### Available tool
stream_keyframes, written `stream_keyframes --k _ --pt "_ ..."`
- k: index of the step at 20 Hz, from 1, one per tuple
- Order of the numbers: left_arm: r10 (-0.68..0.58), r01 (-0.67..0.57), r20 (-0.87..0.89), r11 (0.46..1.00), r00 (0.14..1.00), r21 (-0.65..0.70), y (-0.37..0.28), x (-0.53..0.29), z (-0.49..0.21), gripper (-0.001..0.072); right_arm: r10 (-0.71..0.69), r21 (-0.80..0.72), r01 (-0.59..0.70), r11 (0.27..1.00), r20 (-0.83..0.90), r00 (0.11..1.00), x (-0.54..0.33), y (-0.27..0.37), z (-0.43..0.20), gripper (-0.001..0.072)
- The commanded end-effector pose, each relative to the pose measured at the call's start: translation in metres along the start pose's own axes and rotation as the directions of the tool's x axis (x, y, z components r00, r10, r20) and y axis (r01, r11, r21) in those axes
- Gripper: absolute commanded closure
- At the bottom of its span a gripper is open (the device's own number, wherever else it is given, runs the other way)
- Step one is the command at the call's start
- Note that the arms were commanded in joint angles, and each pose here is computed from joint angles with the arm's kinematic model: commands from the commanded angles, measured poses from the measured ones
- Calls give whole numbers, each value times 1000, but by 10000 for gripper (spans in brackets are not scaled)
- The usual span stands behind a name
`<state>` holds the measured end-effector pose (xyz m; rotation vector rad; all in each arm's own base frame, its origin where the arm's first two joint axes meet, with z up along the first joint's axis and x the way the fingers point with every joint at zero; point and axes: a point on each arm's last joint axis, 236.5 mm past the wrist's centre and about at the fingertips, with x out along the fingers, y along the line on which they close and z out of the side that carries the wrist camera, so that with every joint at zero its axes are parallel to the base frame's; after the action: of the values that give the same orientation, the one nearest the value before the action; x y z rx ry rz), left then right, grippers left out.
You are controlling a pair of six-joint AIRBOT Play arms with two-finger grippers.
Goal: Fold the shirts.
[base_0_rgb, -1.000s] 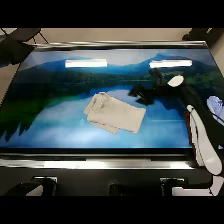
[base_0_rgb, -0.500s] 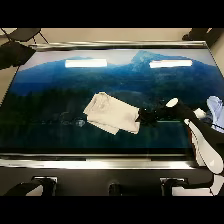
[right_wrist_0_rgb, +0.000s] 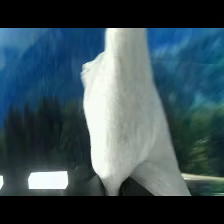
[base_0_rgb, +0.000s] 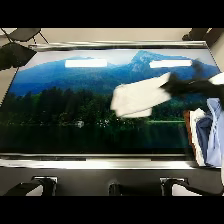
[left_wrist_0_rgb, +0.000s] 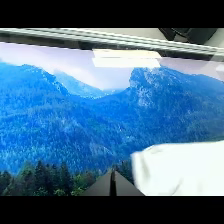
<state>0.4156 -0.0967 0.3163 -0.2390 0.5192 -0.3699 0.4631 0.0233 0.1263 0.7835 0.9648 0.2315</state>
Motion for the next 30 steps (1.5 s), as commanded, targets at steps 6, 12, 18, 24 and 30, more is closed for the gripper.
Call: stream_keyframes --k 6,12,18,24,30 --pt "0 0 0 1000 1000 26 0 0 0 682 -275 221 193 956 447 851 -230 -50 94 667" --pt "0 -1 1 999 1000 53 0 0 0 682 -401 385 226 895 470 787 -316 -92 74 667" --pt "6 -10 76 999 997 52 2 0 18 682 -566 536 400 743 184 804 -338 -135 -11 667" --pt "11 -15 96 999 995 48 5 4 23 682 -602 631 559 538 -176 779 -294 -214 -103 667" --pt "11 -15 88 999 996 45 6 7 21 681 -593 555 760 339 -501 630 -262 -287 -209 667"
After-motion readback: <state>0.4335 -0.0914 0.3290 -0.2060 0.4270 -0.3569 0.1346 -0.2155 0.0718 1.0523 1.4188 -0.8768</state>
